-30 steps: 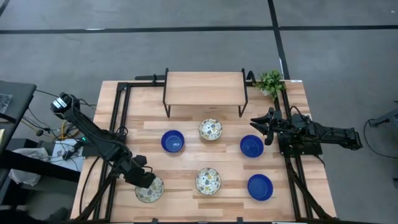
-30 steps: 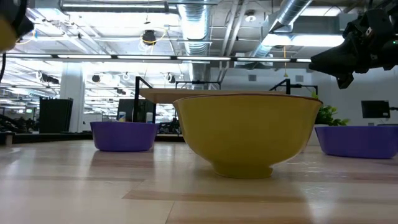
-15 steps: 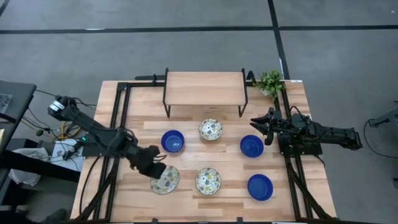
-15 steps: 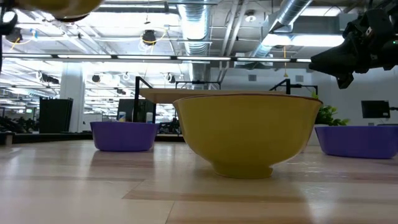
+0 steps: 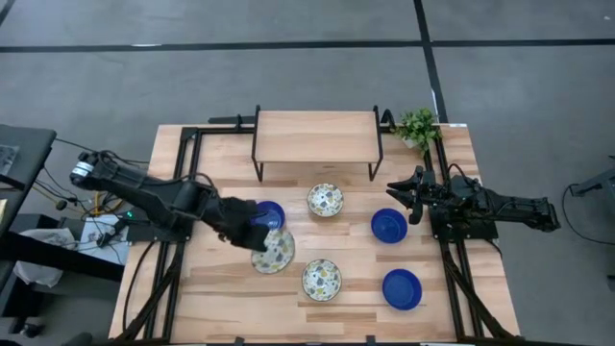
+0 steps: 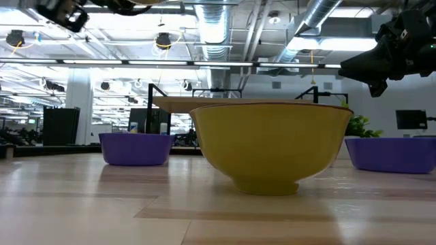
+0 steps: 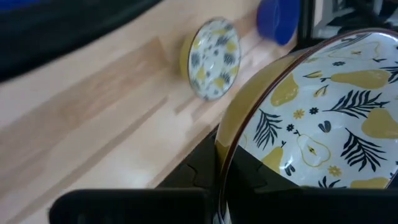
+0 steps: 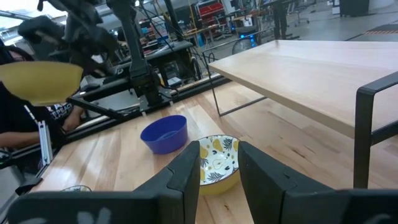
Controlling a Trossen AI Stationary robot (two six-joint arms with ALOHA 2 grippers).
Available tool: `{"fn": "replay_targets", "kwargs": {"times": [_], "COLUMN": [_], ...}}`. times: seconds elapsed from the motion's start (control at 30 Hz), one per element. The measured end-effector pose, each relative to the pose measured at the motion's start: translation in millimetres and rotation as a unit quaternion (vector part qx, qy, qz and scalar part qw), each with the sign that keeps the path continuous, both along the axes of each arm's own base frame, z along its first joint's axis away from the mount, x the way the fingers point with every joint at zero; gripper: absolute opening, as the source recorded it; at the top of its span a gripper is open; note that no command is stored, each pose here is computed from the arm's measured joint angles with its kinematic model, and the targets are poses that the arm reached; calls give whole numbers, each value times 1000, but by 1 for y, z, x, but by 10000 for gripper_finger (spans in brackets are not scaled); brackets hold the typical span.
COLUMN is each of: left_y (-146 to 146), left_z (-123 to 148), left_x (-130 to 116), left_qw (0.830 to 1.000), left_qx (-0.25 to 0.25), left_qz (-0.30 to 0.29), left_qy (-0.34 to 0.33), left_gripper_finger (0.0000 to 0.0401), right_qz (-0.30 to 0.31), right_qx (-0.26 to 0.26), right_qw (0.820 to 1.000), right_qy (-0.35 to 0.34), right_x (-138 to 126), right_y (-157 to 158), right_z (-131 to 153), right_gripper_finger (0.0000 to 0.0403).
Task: Pick & Place Mini bowls
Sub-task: Put the bottom left yellow bowl on the shelf
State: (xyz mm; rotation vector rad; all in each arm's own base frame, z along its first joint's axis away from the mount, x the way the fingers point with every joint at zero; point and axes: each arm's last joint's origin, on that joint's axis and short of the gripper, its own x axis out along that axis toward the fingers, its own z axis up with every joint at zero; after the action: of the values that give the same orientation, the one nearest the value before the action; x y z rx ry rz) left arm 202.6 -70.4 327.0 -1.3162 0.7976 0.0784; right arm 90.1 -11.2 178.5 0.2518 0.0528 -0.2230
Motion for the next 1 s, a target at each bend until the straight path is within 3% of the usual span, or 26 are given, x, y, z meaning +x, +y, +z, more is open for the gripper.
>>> {"fn": "replay_targets", "kwargs": {"times": [0.47, 1.0], "left_y": [34, 78], "left_z": [28, 19], "left_x": [36, 96], "left_qw": [996, 981], "left_qx": [70, 168], "left_qz": [-14, -63], "left_qy": [-62, -70], "left_gripper_finger": [11, 11], "right_qz": [0, 0], "right_qx": [0, 0], "right_qw": [1000, 1000], "right_qy": [0, 0], "right_x": [0, 0], "right_y": [0, 0], "right_z": [0, 0], "right_gripper_finger": [98, 98]}}
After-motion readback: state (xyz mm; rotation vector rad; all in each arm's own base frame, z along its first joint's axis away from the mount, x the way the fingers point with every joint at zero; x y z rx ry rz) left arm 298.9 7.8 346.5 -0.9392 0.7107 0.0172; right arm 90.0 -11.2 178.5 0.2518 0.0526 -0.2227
